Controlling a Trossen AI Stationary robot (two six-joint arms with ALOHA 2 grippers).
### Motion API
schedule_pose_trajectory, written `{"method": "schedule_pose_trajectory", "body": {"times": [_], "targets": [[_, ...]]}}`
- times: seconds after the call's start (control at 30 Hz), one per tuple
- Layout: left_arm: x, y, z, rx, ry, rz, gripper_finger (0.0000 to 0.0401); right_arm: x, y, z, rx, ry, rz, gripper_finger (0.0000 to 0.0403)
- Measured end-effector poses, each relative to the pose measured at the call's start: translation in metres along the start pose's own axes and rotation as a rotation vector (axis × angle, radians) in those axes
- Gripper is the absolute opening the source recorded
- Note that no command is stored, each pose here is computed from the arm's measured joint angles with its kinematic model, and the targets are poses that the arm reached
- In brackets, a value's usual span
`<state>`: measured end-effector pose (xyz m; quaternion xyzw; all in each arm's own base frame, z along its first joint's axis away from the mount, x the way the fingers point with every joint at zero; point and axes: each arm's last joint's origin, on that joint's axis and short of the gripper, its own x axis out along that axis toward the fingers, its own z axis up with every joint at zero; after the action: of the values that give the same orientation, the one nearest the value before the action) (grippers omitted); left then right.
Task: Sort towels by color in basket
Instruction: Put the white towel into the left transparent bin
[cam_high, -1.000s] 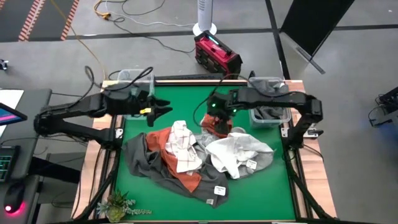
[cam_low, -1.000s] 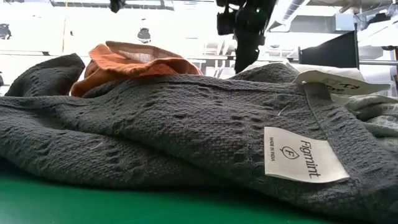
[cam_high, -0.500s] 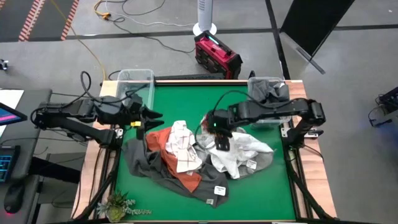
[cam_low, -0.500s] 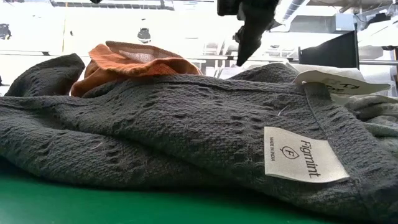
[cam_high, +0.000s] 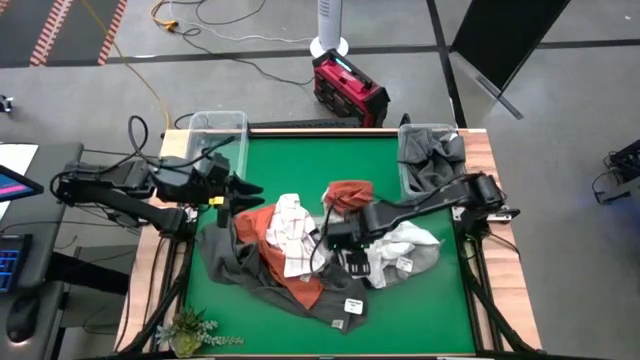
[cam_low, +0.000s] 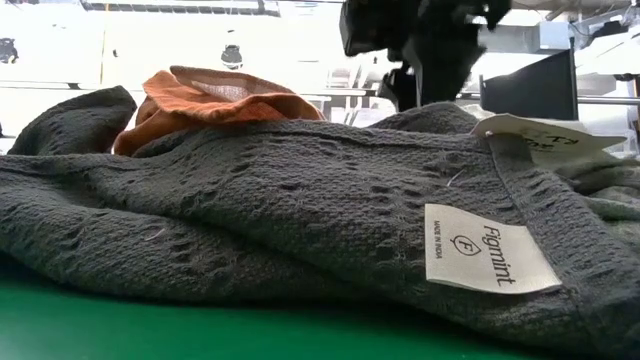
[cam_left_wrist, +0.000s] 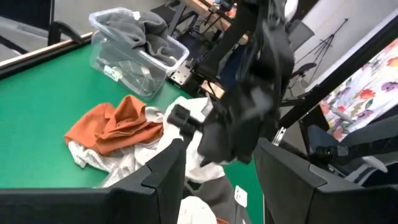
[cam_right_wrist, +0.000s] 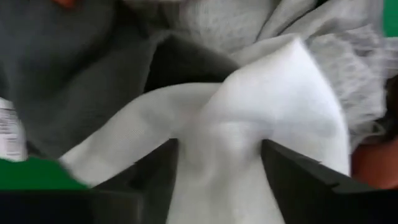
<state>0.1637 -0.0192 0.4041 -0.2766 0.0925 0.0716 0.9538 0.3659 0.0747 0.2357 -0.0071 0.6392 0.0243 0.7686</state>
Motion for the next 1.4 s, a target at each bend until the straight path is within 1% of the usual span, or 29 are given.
{"method": "schedule_pose_trajectory", "body": {"times": [0.07, 0.2, 0.23, 0.3, 0.37, 0.47, 0.57, 0.67, 0.8, 0.9, 1.0, 1.1, 1.2, 1.27, 1.4], "targets": [[-0.004, 0.000, 0.001, 0.007, -0.009, -0.006, 0.0180, 0.010, 0.003, 0.001, -0.012, 0.028, -0.017, 0.0193], [-0.011, 0.000, 0.005, 0.008, -0.041, -0.028, 0.0180, 0.022, 0.002, 0.003, -0.011, 0.060, -0.024, 0.0039], [-0.014, 0.000, 0.006, 0.009, -0.053, -0.036, 0.0180, 0.022, 0.002, 0.003, -0.011, 0.056, -0.024, 0.0023], [-0.019, 0.000, 0.008, 0.014, -0.076, -0.050, 0.0180, 0.016, -0.001, 0.003, 0.010, 0.028, -0.020, 0.0024], [-0.022, 0.000, 0.009, 0.024, -0.084, -0.055, 0.0180, 0.003, -0.004, 0.002, 0.044, -0.008, -0.015, 0.0025], [-0.023, 0.000, 0.010, 0.055, -0.089, -0.056, 0.0180, -0.034, -0.010, 0.002, 0.080, -0.120, 0.000, 0.0017], [-0.019, 0.000, 0.008, 0.093, -0.070, -0.042, 0.0180, -0.076, -0.017, 0.004, 0.105, -0.291, 0.004, 0.0017], [-0.012, -0.001, 0.006, 0.144, -0.055, -0.028, 0.0180, -0.118, -0.026, 0.004, 0.160, -0.487, -0.021, 0.0017], [0.002, -0.002, 0.004, 0.220, -0.064, 0.028, 0.0182, -0.170, -0.039, 0.001, 0.216, -0.745, -0.044, 0.0017], [0.008, -0.005, 0.008, 0.274, -0.115, 0.035, 0.0191, -0.197, -0.050, -0.002, 0.238, -0.906, -0.057, 0.0017], [0.008, -0.010, 0.017, 0.315, -0.222, 0.026, 0.0205, -0.222, -0.061, -0.004, 0.261, -1.048, -0.066, 0.0017], [0.006, -0.014, 0.025, 0.355, -0.327, 0.043, 0.0223, -0.244, -0.073, -0.006, 0.291, -1.178, -0.080, 0.0017], [0.010, -0.017, 0.031, 0.405, -0.396, 0.072, 0.0241, -0.255, -0.082, -0.004, 0.291, -1.264, -0.109, 0.0017], [0.016, -0.018, 0.031, 0.450, -0.404, 0.091, 0.0253, -0.256, -0.085, -0.003, 0.286, -1.289, -0.123, 0.0017], [0.031, -0.019, 0.030, 0.497, -0.428, 0.162, 0.0276, -0.250, -0.091, 0.003, 0.288, -1.277, -0.138, 0.0017]]}}
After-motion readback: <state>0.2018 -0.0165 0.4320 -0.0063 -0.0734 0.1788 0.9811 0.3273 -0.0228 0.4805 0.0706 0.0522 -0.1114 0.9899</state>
